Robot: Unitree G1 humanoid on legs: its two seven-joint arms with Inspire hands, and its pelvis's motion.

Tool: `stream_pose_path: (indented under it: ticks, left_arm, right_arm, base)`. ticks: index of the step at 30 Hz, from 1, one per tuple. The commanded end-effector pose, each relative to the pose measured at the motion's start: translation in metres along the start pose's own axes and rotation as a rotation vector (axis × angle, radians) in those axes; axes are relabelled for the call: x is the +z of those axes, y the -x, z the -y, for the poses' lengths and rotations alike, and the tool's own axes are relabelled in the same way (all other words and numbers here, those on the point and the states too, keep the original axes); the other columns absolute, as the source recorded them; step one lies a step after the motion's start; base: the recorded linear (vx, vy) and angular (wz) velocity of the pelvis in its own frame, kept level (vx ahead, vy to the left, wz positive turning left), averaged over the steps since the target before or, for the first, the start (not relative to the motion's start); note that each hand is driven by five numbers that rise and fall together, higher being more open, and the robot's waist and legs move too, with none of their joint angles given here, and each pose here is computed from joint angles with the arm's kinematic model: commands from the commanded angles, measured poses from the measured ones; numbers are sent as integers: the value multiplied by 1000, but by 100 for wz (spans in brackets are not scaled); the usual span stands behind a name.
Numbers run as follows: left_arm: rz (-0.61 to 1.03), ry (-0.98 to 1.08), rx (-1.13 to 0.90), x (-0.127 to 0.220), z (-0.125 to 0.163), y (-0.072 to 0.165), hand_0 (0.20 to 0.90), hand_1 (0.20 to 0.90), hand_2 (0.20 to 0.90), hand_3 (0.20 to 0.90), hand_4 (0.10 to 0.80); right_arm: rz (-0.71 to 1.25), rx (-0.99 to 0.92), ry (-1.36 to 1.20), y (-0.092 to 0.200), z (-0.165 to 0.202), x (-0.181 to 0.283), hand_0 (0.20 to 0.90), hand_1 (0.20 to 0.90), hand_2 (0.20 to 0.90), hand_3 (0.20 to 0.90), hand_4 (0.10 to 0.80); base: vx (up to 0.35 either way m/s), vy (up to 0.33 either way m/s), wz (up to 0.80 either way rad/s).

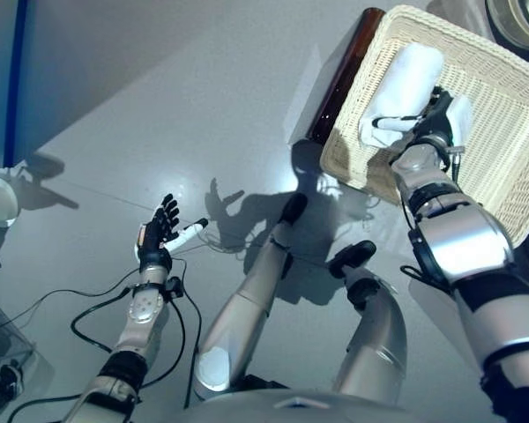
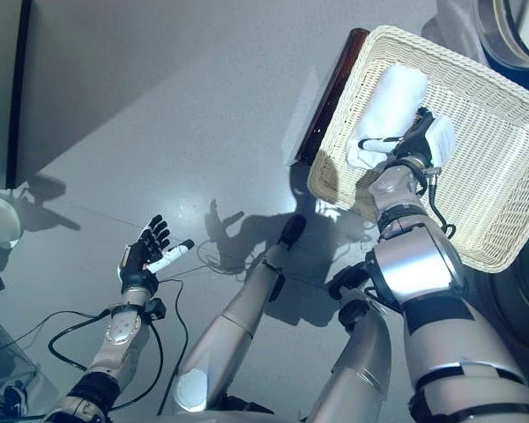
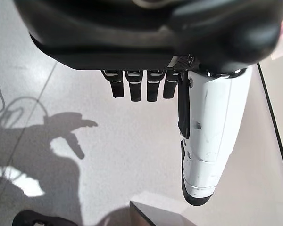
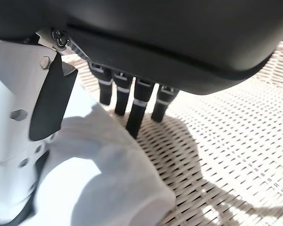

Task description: Pick up the clothes and place them into the washing machine

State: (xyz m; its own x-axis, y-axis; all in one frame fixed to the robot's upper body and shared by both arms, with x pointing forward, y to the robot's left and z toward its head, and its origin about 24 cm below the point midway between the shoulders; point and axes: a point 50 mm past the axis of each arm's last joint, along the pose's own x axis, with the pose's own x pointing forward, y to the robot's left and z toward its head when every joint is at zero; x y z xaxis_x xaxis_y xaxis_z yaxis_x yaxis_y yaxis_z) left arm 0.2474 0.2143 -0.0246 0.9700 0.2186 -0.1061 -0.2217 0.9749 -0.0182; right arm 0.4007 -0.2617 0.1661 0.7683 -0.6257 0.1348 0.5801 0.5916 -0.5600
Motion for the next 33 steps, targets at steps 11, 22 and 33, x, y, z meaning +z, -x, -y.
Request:
stream_pose_path:
  ticks: [11, 22, 33]
  left_arm:
    - [30, -31, -24, -2, 8, 5, 900, 900, 900, 900, 800]
    - [-96, -95, -45, -30, 4, 20, 900, 900, 900, 900, 800]
    - [-289, -144, -14, -68, -14, 44, 900, 900, 900, 900, 800]
  right_arm:
    - [58, -12, 101, -5, 10, 4, 200, 200, 200, 200, 300]
    - [-69, -15, 103, -1, 13, -45, 200, 200, 200, 200, 300]
    - [-296, -94, -572, 10, 12, -89, 200, 200, 200, 200, 300]
  base:
    - [5, 9, -2]
    - [-6, -11, -6]
    - [19, 23, -24]
